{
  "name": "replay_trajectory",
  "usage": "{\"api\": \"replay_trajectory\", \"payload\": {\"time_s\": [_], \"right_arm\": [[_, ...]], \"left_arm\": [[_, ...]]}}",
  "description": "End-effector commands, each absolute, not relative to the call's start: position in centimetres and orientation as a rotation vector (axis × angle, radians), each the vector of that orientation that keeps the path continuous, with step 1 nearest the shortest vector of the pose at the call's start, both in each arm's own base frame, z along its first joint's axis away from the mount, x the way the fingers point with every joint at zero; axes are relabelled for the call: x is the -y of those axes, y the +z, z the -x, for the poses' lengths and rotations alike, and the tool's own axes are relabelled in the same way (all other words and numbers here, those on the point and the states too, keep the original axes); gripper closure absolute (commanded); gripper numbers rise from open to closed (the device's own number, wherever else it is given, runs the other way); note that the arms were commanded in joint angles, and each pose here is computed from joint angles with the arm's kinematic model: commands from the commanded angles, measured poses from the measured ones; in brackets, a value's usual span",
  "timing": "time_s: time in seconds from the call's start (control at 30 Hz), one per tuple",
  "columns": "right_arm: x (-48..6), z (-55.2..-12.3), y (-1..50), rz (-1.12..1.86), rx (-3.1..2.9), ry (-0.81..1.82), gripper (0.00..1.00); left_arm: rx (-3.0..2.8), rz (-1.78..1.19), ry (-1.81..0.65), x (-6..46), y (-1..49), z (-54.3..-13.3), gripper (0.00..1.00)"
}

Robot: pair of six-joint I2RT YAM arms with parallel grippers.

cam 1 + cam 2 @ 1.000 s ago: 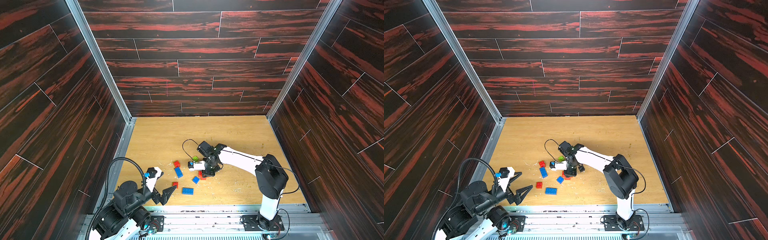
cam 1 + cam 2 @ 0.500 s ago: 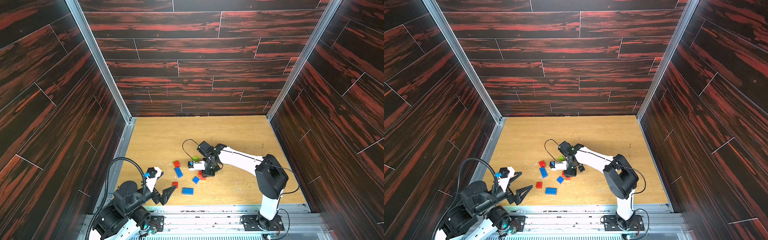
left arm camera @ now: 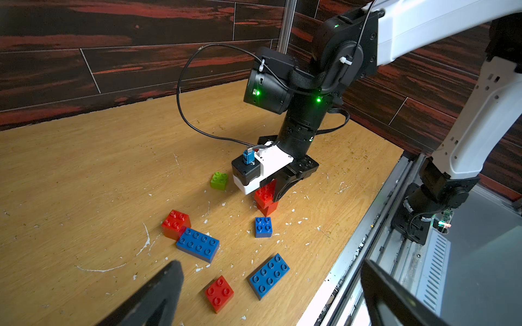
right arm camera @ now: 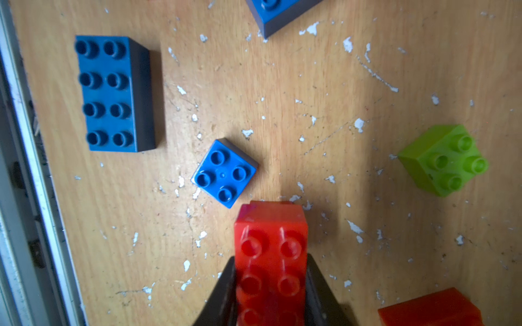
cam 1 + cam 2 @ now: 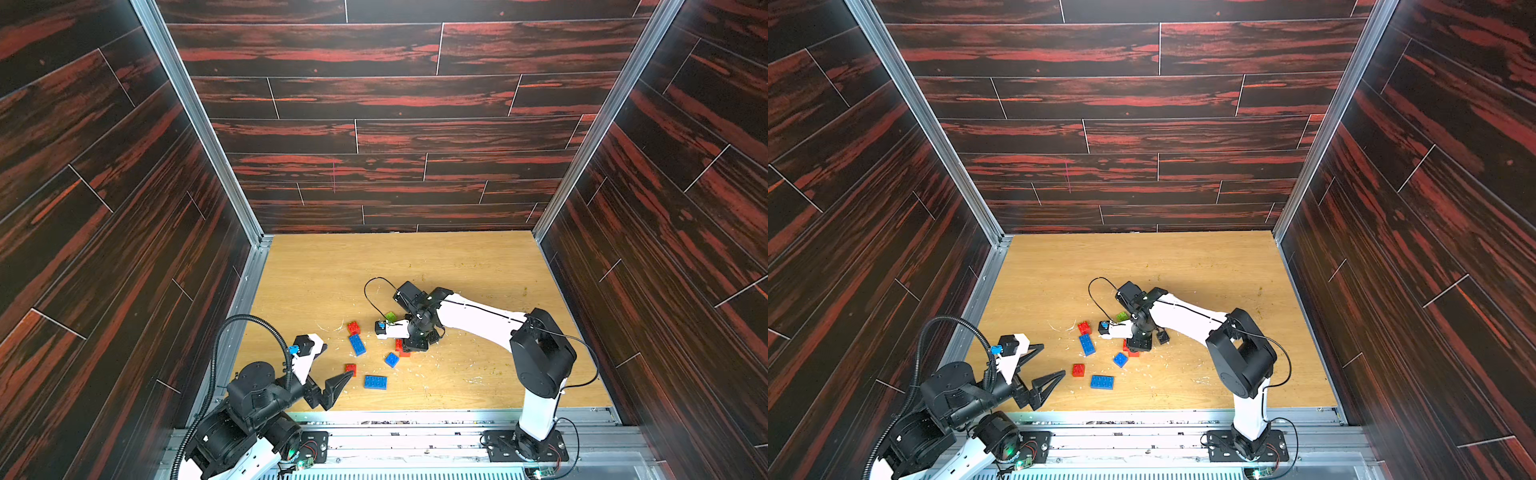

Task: Assemble the letter f with lego
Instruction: Assemble the lego brick with the lego brick.

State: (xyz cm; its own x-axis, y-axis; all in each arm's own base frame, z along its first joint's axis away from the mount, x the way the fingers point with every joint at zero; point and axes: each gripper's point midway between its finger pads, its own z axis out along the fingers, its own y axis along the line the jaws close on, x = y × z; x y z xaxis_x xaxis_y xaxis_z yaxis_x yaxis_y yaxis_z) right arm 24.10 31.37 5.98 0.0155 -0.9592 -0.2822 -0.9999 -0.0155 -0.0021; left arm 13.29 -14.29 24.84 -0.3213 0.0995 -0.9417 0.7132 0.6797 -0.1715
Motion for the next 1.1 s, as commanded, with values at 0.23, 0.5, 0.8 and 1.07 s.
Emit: {"api": "replay_trajectory", "payload": {"time_s": [0.23,0.5,0.8,1.07], "right_arm": [[-31.14,-24.18,5.57,2.088,-2.07,0.274,0.79],[-31.26,-24.36,5.79,2.09,-2.06,0.258,0.79],[-31.39,-24.48,5.83,2.1,-2.051,0.235,0.79],[-31.32,-24.47,4.93,2.117,-2.071,0.235,0.79]], "left_arm": [[-1.824,-0.642,-0.714,14.34,24.45,-13.34,0.0],[-1.823,-0.642,-0.712,14.32,24.5,-13.36,0.0],[-1.823,-0.644,-0.714,14.36,24.5,-13.33,0.0],[-1.821,-0.642,-0.717,14.35,24.54,-13.3,0.0]]}}
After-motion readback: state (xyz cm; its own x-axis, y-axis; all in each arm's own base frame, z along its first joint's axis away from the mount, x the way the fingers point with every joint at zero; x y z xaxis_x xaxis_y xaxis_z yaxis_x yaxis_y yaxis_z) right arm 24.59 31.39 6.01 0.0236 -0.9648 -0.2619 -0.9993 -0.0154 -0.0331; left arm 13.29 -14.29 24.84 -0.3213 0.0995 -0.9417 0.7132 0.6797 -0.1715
